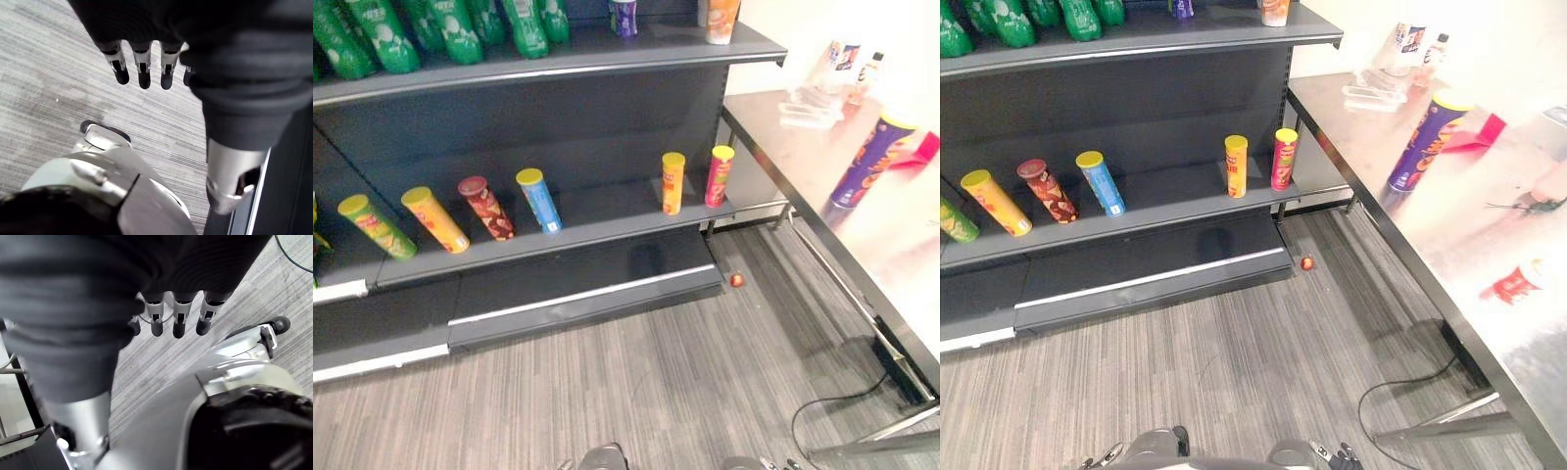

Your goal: Put the gum and the chips on the shelf.

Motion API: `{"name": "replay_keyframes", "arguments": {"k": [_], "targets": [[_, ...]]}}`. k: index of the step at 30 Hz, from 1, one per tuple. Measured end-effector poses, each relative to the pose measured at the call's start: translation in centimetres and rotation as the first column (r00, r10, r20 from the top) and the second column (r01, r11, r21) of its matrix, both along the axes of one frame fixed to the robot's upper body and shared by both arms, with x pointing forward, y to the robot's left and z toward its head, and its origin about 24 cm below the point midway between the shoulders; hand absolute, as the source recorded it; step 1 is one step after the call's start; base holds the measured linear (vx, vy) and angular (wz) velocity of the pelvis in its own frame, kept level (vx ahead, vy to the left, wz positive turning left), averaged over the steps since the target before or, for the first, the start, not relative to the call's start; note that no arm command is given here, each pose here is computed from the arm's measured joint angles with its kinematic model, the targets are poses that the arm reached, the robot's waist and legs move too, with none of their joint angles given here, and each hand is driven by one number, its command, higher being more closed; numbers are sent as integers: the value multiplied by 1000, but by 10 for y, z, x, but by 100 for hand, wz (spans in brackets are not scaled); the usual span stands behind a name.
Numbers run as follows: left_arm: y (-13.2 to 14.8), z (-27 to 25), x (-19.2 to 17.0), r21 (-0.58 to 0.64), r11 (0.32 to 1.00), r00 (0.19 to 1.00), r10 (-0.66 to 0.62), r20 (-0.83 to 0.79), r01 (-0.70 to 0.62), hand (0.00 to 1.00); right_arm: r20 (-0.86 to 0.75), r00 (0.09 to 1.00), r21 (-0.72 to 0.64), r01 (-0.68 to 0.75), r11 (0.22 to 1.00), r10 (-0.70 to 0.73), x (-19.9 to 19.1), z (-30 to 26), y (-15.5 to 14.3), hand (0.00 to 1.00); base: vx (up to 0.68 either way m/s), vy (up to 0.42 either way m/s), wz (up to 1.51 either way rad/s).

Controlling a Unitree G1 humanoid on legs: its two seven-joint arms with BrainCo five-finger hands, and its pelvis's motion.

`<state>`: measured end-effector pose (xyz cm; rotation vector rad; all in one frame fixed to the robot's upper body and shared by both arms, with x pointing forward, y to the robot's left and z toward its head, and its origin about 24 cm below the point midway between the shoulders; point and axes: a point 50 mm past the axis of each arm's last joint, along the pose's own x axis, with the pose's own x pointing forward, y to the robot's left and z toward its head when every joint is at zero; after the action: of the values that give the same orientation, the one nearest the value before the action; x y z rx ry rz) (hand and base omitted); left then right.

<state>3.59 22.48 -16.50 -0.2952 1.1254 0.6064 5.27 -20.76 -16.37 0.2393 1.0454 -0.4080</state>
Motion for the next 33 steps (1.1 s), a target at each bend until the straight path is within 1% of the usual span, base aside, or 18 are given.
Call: {"name": "replay_keyframes", "arguments": {"k": [3, 6, 8, 10, 11, 12, 15, 21, 25, 27, 33], "targets": [[-5, -1, 0, -13, 999, 999, -30, -13, 30, 0, 34, 999, -15, 8, 1000, -7, 6, 3, -4, 0, 310, 88, -27], [-10, -1, 2, -29, 999, 999, -44, -14, 44, 0, 75, 997, -31, -28, 999, 30, 14, 7, -9, 0, 301, -17, -67], [-9, -1, 3, -24, 999, 999, -42, -14, 42, 0, 92, 994, -40, -54, 998, 58, 19, 8, -8, 0, 310, -107, -111], [-1, 1, 2, -7, 1000, 1000, -25, -15, 25, 0, 102, 991, -29, -78, 997, 81, 19, 8, -1, 0, 368, -167, -122], [-5, 0, 3, -14, 1000, 1000, -16, -17, 16, 0, 120, 988, -37, -91, 995, 95, 22, 10, -4, 0, 377, -153, -104], [-15, -2, 4, -30, 999, 1000, -23, -10, 23, 0, 137, 985, -65, -101, 993, 109, 26, 13, -11, 0, 296, -99, -89], [-21, -2, 10, -29, 998, 999, -49, 9, 49, 0, 124, 987, -60, -93, 994, 100, 21, 11, -15, 0, 73, -34, -19], [-9, 1, 18, 7, 998, 997, -64, 32, 64, 0, 143, 984, -43, -104, 994, 110, 26, 11, -7, 0, -114, 9, -18], [-12, -1, 15, 5, 997, 997, -82, 1, 82, 0, 144, 981, -53, -121, 991, 127, 28, 13, -10, 0, 8, 41, -61], [-7, 1, 22, 15, 998, 998, -58, 20, 58, 0, 132, 981, -50, -136, 989, 141, 27, 12, -9, 0, 199, 18, -96], [-14, -1, 17, 5, 999, 999, -34, 11, 34, 0, 86, 985, -69, -141, 988, 147, 30, 10, -14, 0, 205, 102, -149]]}}
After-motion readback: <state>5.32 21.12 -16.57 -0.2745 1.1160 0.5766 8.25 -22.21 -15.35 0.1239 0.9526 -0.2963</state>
